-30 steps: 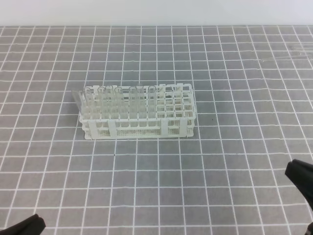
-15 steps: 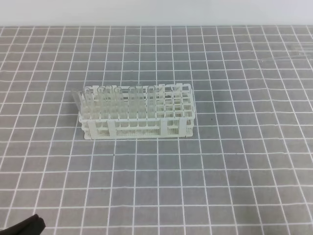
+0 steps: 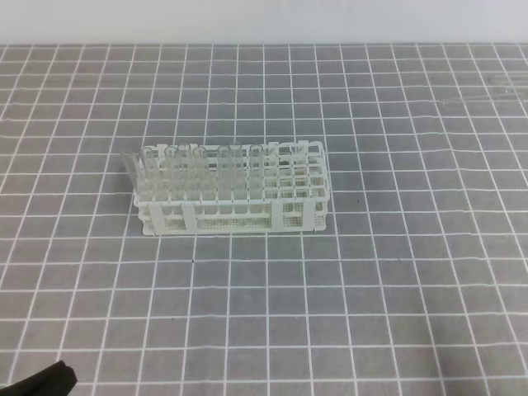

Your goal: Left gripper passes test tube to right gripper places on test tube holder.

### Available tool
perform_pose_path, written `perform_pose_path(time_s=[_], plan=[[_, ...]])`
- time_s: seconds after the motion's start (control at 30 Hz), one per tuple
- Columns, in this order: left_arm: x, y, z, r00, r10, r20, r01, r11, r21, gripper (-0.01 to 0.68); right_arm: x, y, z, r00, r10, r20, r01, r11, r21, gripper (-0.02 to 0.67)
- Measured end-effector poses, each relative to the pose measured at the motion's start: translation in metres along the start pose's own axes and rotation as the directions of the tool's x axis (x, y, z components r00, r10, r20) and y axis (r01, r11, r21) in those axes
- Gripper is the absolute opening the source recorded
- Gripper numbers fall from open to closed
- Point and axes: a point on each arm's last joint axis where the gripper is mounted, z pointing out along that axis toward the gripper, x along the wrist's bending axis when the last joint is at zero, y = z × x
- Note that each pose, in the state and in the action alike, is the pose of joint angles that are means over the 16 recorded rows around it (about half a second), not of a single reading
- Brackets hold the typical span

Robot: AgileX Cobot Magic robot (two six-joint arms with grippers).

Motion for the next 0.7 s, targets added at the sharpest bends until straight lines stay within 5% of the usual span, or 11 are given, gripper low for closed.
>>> perform_pose_path(time_s=[0.7], plan=[[0.000,0.000,0.000,1.000,0.000,0.000,0.000,1.000,-0.001,-0.002,0.003,-0.016,-0.002,0.976,-0.207,-0.067,0.216,0.961,0.173,-0.013]])
